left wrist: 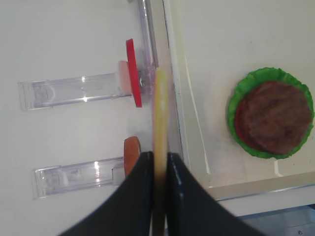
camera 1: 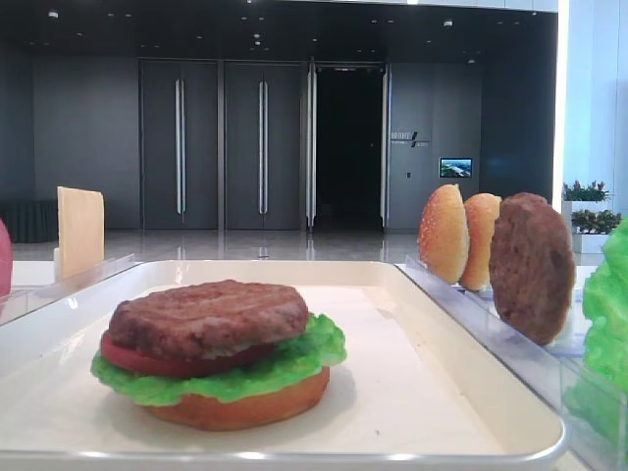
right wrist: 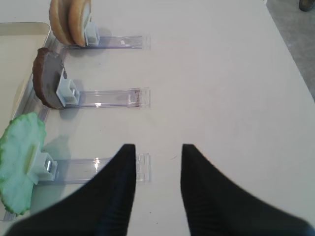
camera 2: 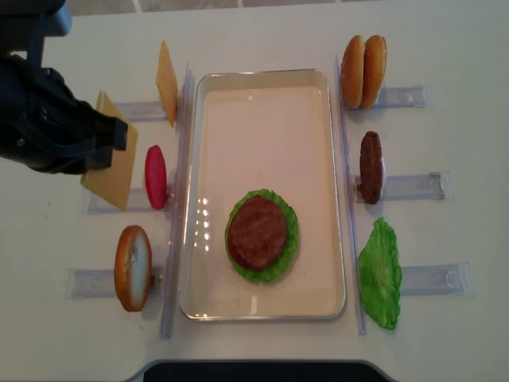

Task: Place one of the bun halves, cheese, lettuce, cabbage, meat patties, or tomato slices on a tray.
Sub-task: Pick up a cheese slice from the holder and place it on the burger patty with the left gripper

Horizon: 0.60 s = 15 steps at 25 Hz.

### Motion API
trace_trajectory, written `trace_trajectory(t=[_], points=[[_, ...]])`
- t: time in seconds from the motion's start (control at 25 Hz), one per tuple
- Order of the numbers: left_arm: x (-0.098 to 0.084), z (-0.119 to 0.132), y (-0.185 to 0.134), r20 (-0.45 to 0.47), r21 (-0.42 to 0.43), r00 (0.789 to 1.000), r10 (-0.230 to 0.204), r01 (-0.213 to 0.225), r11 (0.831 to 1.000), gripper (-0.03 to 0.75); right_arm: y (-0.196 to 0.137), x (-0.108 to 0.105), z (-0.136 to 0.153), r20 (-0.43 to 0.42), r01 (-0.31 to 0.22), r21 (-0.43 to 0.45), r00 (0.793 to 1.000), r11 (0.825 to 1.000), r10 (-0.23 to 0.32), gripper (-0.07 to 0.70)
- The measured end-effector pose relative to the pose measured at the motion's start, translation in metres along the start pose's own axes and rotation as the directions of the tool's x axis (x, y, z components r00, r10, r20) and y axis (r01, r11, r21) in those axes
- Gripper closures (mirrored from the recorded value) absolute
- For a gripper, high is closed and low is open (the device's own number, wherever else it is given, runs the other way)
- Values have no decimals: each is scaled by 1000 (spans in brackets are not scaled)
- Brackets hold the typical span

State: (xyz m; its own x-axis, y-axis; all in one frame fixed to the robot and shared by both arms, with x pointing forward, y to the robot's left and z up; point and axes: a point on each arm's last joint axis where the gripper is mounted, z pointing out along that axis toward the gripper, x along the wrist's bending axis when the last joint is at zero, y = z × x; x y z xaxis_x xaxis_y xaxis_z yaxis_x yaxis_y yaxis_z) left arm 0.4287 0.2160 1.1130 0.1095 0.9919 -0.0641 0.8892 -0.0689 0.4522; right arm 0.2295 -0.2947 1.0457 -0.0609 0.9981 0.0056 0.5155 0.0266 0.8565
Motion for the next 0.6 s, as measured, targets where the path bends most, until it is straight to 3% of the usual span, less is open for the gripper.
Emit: trace_trajectory(t=[0.36, 0.44, 0.6], points=[[-11, 6, 7, 78, -39, 997, -18, 21, 999, 681, 0, 0, 0, 0, 0, 0, 1000, 1000, 0, 380], [-20, 14, 8, 91, -31, 996, 13, -11, 999, 681, 0, 0, 0, 0, 0, 0, 1000, 1000, 0, 380], [-61, 33, 5, 164, -24, 981, 98, -96, 995, 681, 0, 0, 0, 0, 0, 0, 1000, 1000, 0, 380]])
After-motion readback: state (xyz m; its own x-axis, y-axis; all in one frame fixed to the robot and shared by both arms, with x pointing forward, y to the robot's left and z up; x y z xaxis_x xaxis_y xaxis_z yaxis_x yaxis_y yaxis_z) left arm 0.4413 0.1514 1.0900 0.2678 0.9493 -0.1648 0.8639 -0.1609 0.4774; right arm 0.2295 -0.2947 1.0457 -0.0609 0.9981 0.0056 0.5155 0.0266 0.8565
